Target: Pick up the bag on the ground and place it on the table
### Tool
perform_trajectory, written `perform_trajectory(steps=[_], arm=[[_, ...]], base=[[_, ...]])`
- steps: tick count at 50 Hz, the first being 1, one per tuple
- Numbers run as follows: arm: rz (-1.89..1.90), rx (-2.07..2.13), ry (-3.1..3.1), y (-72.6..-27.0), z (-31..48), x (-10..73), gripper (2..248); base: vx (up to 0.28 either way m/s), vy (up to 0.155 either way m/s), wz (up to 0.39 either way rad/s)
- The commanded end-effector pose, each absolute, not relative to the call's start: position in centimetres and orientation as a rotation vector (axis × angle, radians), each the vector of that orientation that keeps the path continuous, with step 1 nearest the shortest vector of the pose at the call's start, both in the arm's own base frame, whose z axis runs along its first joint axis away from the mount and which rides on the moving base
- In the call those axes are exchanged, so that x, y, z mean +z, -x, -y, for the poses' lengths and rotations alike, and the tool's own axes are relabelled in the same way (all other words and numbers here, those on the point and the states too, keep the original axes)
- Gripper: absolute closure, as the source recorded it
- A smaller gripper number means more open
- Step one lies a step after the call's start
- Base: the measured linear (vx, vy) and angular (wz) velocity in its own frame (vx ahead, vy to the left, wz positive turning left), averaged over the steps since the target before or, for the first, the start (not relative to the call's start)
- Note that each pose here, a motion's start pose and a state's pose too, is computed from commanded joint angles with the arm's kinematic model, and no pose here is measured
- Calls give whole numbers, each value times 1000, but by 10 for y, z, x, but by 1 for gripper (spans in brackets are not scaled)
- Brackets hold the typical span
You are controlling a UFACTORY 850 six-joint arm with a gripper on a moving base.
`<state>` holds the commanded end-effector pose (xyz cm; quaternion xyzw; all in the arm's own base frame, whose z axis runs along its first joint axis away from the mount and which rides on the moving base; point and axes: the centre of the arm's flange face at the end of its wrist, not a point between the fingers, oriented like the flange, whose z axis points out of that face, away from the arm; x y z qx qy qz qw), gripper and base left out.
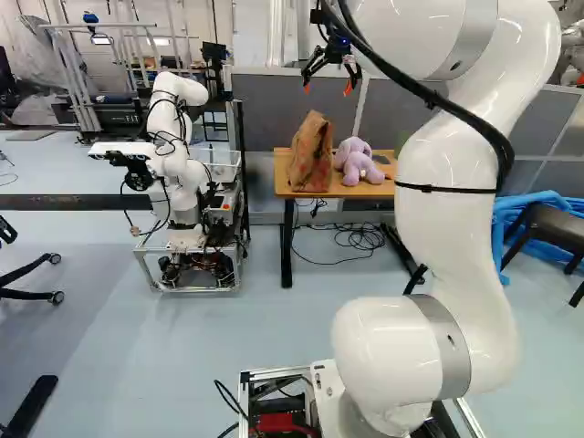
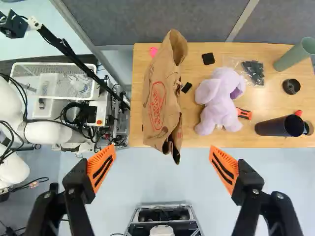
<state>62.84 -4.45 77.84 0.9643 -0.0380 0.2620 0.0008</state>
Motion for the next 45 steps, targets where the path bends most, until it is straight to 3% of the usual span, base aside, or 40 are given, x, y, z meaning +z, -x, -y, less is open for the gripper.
perform_trajectory(steps=[18, 45], arm=[[119, 823, -3028, -628, 45, 778, 3], [119, 823, -3028, -628, 45, 778, 3]], base=[[-26, 0, 1], [-171, -6, 0]])
